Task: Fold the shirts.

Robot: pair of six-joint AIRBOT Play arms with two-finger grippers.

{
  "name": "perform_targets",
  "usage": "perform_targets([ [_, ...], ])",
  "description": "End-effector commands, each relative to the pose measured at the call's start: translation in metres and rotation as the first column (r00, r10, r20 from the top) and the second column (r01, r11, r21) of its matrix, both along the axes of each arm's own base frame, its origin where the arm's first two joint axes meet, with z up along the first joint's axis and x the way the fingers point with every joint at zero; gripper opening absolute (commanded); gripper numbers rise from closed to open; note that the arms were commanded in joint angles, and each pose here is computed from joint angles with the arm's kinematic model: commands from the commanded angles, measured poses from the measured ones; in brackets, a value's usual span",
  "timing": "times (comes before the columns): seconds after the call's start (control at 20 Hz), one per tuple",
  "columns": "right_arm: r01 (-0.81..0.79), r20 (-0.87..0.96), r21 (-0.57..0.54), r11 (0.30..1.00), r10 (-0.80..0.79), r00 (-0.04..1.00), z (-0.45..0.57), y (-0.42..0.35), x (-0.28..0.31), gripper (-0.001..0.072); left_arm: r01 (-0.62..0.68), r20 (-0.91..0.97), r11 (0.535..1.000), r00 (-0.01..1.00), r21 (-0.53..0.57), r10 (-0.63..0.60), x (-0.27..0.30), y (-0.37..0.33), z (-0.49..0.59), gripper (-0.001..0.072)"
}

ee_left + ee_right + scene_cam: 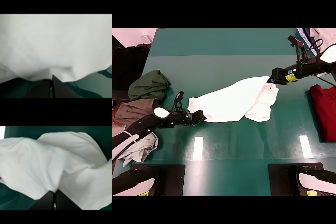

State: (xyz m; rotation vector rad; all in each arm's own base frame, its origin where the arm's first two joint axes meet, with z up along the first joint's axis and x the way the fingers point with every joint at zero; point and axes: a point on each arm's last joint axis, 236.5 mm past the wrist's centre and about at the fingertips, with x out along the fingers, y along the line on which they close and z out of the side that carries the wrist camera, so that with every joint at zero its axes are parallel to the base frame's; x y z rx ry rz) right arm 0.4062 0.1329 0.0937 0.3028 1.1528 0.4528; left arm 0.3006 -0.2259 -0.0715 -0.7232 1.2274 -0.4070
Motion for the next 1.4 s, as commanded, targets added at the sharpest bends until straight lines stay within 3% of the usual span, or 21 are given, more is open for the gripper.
perform_targets([
  [0.0, 0.0, 0.017, -0.002, 1.0, 0.0, 1.0, 0.006, -0.001, -0.001, 0.0016, 0.024, 0.019, 0.999, 1.0, -0.043, -0.023, 0.005, -0.012, 0.018, 0.0026],
  [0.25, 0.096, 0.272, 0.026, 0.995, -0.1, 0.957, 0.088, -0.025, 0.004, 0.0015, 0.175, 0.369, 0.975, 0.922, -0.138, -0.114, 0.05, -0.021, 0.182, 0.0025],
  [0.4, 0.15, 0.444, 0.042, 0.988, -0.153, 0.883, 0.165, -0.05, -0.008, 0.0015, 0.187, 0.653, 0.978, 0.752, -0.091, -0.083, 0.056, 0.006, 0.323, 0.0025],
  [0.55, 0.15, 0.639, 0.034, 0.988, -0.137, 0.757, 0.253, -0.058, -0.033, 0.0015, 0.18, 0.838, 0.984, 0.536, 0.005, -0.102, 0.025, 0.021, 0.431, 0.0025],
  [0.75, 0.134, 0.833, 0.029, 0.991, -0.098, 0.544, 0.359, -0.052, -0.101, 0.0015, 0.211, 0.949, 0.975, 0.287, 0.07, -0.131, -0.043, 0.024, 0.54, 0.0025],
  [1.0, 0.131, 0.943, -0.005, 0.991, -0.039, 0.33, 0.434, -0.045, -0.187, 0.0015, 0.234, 0.985, 0.964, 0.089, 0.123, -0.147, -0.117, 0.026, 0.611, 0.0025],
  [1.2, 0.167, 0.926, -0.099, 0.981, 0.03, 0.376, 0.428, -0.051, -0.209, 0.0014, 0.26, 0.982, 0.95, 0.026, 0.172, -0.185, -0.159, 0.024, 0.627, 0.0025],
  [1.3, 0.133, 0.859, -0.099, 0.986, 0.018, 0.512, 0.4, -0.047, -0.2, 0.0014, 0.294, 0.963, 0.933, 0.107, 0.207, -0.247, -0.161, 0.021, 0.604, 0.0025],
  [1.35, 0.108, 0.795, -0.108, 0.988, 0.021, 0.606, 0.374, -0.046, -0.189, 0.0014, 0.286, 0.921, 0.925, 0.224, 0.251, -0.32, -0.145, 0.024, 0.57, 0.0024],
])
